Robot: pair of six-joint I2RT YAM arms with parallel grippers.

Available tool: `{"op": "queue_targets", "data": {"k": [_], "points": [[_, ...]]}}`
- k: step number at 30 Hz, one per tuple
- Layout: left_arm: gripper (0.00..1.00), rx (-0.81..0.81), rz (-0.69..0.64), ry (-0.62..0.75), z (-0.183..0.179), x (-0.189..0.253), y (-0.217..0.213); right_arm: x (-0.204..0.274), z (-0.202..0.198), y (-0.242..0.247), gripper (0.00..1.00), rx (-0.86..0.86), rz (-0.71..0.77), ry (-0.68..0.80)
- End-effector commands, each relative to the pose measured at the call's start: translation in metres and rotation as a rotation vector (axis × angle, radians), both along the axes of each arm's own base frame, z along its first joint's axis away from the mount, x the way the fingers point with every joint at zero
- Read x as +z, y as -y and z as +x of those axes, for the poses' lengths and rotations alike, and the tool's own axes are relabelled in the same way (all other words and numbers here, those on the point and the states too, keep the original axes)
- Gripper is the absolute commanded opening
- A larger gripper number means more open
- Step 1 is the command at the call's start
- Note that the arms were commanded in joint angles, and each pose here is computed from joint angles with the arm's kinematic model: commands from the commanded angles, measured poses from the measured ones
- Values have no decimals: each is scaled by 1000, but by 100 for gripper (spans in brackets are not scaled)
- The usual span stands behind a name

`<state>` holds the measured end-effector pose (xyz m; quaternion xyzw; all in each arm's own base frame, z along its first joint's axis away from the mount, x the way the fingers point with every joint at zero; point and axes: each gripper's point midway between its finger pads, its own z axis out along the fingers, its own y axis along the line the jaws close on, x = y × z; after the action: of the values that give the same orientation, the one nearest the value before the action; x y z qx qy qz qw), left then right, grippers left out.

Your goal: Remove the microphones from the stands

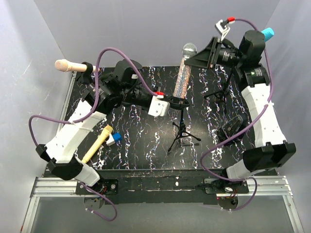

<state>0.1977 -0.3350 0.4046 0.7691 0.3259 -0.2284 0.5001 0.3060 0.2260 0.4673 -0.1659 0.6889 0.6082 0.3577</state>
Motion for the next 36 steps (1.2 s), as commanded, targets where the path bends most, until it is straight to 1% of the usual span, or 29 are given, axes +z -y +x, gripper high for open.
{"op": "queue_targets", "data": {"k": [1, 5, 10, 11, 12, 13, 15, 16, 17, 19, 22, 27, 28, 29, 31, 36], "points": [[0, -70, 90, -74, -24, -19, -12, 47, 42, 14, 1, -128, 15, 240], [0, -94, 106, -59, -28, -23, -9, 69, 58, 15, 1, -156, 10, 349], [0, -77, 86, -27, -23, -19, -3, 110, 57, 21, 1, -192, 3, 522], [8, -51, 67, -31, -20, -15, -2, 117, 54, 23, 1, -199, -2, 555], [29, -30, 47, -33, -18, -11, -1, 122, 51, 24, 1, -204, -5, 578], [41, -8, 19, -31, -16, -5, 0, 126, 47, 25, 1, -207, -9, 605], [61, 49, -33, -28, -11, 9, -2, 131, 36, 27, 1, -211, -10, 629], [67, 85, -60, -34, -8, 15, -2, 131, 31, 27, 1, -207, -10, 638], [71, 118, -83, -35, -6, 22, -5, 130, 25, 28, 1, -203, -14, 650], [76, 183, -132, -48, -2, 36, -10, 128, 11, 28, 1, -182, -20, 712], [80, 273, -228, -73, 4, 66, -15, 107, 6, 26, 1, -141, -33, 709], [81, 259, -261, -96, -2, 85, -15, 95, 7, 25, 1, -145, -47, 666], [81, 283, -280, -108, 1, 88, -15, 95, 8, 24, 1, -145, -47, 663], [81, 337, -323, -163, 7, 95, -14, 95, 7, 23, 1, -139, -48, 663], [85, 442, -414, -232, 24, 109, -15, 96, 2, 19, 1, -107, -44, 673], [89, 495, -506, -387, 47, 120, 2, 90, -13, 3, 1, -1, -38, 735]]}}
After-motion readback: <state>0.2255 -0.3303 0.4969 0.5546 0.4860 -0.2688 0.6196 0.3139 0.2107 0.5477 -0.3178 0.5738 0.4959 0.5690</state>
